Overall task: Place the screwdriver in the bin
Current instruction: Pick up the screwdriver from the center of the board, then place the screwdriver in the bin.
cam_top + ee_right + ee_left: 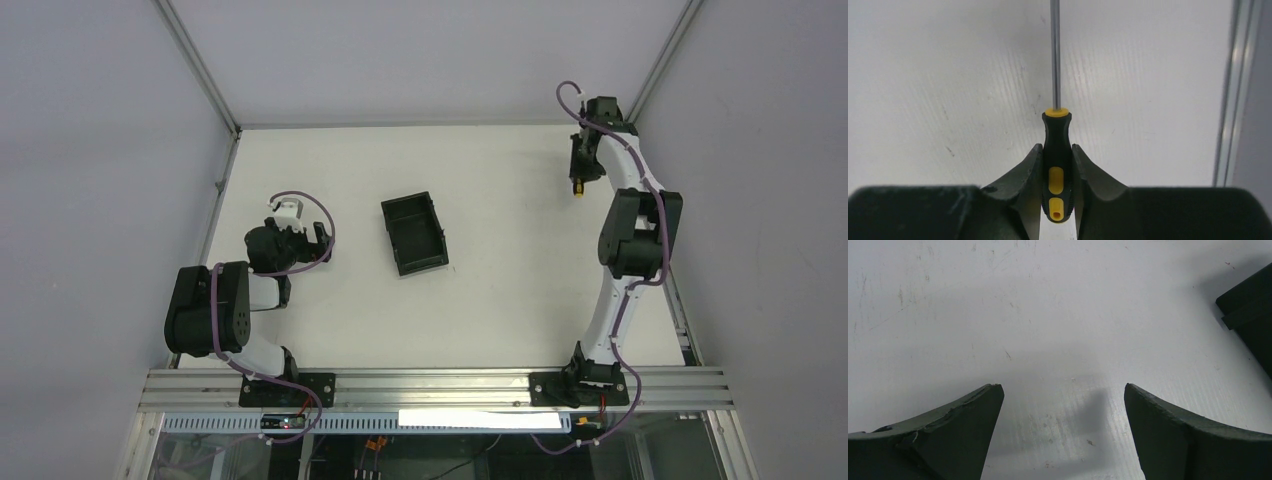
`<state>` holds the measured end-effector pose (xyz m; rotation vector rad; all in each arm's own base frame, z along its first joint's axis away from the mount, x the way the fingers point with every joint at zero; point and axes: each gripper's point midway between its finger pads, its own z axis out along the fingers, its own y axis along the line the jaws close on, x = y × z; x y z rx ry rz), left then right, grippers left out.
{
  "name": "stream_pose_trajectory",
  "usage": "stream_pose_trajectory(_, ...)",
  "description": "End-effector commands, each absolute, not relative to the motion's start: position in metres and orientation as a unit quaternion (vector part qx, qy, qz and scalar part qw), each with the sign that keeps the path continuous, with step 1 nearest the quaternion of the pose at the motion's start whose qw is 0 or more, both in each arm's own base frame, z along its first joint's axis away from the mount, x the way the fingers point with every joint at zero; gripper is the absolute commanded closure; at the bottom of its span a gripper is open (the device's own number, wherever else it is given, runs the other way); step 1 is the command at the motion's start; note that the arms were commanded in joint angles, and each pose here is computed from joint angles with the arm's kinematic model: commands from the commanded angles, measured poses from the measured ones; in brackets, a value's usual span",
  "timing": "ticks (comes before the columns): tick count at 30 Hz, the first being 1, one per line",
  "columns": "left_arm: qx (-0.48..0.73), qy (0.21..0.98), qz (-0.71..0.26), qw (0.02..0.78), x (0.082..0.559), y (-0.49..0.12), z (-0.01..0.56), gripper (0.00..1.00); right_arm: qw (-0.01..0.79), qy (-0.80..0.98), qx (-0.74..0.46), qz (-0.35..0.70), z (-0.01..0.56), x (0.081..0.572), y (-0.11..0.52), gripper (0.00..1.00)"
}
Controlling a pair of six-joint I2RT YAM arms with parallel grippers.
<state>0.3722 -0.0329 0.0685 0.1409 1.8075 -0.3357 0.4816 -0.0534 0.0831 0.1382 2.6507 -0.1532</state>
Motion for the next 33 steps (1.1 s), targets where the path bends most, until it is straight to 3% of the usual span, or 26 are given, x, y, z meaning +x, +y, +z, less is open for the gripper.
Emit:
stream_pose_trajectory(1,0.071,0.761,-0.14,0.629,0.381,-0.032,0.087,0.01,0.339,0.936,0.061,-0.071,0.192,0.488,-0.059,1.0)
stream_pose_trajectory(18,0.071,0.761,-0.14,0.63,0.381,-0.032,0.088,0.01,0.453,0.886,0.059,-0.08,0.346,0.441,-0.035,1.0)
stream_pose_trajectory(33,0.071,0.761,-0.14,0.629,0.381,-0.032,0.087,0.01,0.454,0.889,0.002,-0.051,0.353,0.416,0.058,1.0)
